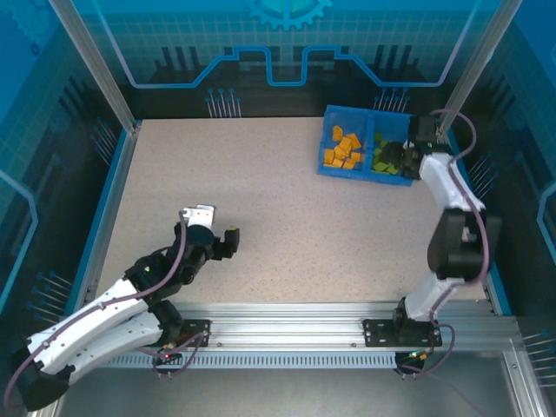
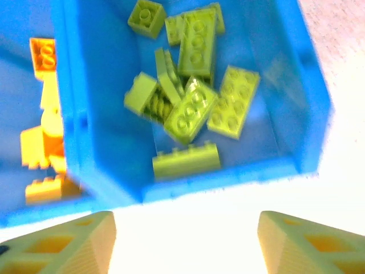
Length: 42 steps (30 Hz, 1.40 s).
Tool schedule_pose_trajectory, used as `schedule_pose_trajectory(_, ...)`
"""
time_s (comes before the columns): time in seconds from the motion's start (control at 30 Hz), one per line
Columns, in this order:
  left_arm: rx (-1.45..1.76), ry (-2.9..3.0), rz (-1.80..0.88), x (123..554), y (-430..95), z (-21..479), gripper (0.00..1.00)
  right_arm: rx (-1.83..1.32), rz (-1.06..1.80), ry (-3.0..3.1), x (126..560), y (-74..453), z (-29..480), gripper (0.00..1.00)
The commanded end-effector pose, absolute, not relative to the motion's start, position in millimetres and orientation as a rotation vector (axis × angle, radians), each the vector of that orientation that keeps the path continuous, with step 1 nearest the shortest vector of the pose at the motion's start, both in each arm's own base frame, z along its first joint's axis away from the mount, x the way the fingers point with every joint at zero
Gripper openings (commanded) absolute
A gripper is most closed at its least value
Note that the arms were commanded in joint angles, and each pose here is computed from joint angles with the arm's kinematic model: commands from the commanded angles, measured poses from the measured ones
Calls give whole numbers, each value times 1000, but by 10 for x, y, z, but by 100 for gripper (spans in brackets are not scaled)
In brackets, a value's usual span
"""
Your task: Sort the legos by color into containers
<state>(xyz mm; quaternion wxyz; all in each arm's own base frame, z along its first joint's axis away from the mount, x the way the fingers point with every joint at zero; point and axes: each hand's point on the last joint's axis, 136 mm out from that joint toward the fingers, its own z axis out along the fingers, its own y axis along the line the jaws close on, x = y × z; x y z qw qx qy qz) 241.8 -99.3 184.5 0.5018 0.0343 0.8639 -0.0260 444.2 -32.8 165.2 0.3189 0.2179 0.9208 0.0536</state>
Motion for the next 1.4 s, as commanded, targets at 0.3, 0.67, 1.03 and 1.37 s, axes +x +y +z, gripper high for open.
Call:
schedule_pose_trajectory(0.3,8,1870,178,2887,-289,1401,99,8,-233,1979,3363,123,1491,100)
schedule_pose_trajectory(0.67,65,1819,-61,3453,-259,1274,99,-65,-35,1911,3936,153,992,100)
schedule_pose_trajectory(1.03,-94,1966,-71,3962,-19,904,99,-76,-71,1955,3959,184,953,100)
schedule_pose_trajectory(1.37,-81,1970,-82,3971,-41,905,99,-88,-60,1955,3966,206,954,100)
